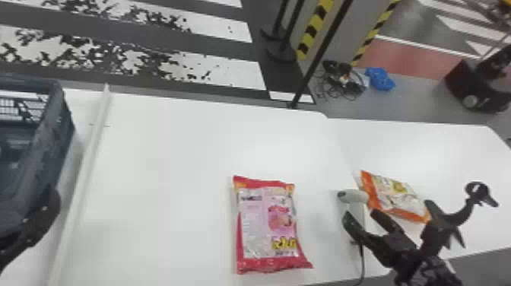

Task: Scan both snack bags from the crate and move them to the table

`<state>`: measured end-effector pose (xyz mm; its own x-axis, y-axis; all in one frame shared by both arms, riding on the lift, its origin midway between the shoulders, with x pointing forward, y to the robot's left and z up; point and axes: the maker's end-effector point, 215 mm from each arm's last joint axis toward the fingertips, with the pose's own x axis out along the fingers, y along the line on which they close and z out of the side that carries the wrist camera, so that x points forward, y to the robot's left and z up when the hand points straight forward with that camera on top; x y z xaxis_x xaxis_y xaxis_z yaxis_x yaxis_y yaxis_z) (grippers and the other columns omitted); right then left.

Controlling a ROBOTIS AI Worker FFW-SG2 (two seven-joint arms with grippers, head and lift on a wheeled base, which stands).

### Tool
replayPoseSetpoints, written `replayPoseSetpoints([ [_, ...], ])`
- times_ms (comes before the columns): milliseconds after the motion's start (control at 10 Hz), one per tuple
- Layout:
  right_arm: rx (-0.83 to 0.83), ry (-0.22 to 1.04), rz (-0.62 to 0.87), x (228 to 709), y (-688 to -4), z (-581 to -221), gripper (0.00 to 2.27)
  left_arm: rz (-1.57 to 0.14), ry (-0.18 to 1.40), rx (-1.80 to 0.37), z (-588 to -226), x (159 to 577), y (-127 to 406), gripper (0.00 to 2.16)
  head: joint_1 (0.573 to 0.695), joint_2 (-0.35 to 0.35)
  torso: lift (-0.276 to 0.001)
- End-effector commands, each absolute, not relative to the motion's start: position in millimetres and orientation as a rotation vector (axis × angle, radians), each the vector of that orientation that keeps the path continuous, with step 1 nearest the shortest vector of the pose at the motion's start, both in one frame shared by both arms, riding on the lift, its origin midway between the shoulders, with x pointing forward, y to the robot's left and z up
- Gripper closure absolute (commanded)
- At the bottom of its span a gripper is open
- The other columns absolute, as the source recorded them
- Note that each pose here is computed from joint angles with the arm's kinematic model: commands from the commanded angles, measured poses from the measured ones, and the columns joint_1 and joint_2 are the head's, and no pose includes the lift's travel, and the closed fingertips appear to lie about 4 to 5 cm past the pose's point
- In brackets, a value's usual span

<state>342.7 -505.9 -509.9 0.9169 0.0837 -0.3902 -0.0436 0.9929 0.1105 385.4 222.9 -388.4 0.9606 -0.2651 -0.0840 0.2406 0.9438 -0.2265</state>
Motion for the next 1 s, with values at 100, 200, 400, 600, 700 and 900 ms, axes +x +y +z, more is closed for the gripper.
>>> replayPoseSetpoints([
  [100, 0.12, 0.441, 0.053, 353, -516, -524, 0.09, -0.256, 0.117, -0.215, -392, 386, 225, 0.07, 0.695, -0.35, -0.087],
  [200, 0.115, 0.451, 0.05, 352, -521, -528, 0.09, -0.256, 0.113, -0.215, -390, 387, 224, 0.07, 0.695, -0.35, -0.087],
  [400, 0.118, 0.489, 0.04, 350, -531, -541, 0.22, -0.258, 0.11, -0.21, -389, 390, 225, 0.07, 0.695, -0.35, -0.087],
  [600, 0.135, 0.58, 0.06, 346, -523, -565, 1.95, -0.266, 0.103, -0.215, -387, 393, 221, 0.07, 0.695, -0.35, -0.087],
  [700, 0.139, 0.587, 0.061, 345, -523, -566, 2.24, -0.266, 0.102, -0.215, -386, 393, 221, 0.07, 0.695, -0.35, -0.087],
  [900, 0.13, 0.584, 0.07, 347, -518, -564, 2.25, -0.265, 0.106, -0.216, -388, 392, 221, 0.07, 0.695, -0.35, -0.087],
])
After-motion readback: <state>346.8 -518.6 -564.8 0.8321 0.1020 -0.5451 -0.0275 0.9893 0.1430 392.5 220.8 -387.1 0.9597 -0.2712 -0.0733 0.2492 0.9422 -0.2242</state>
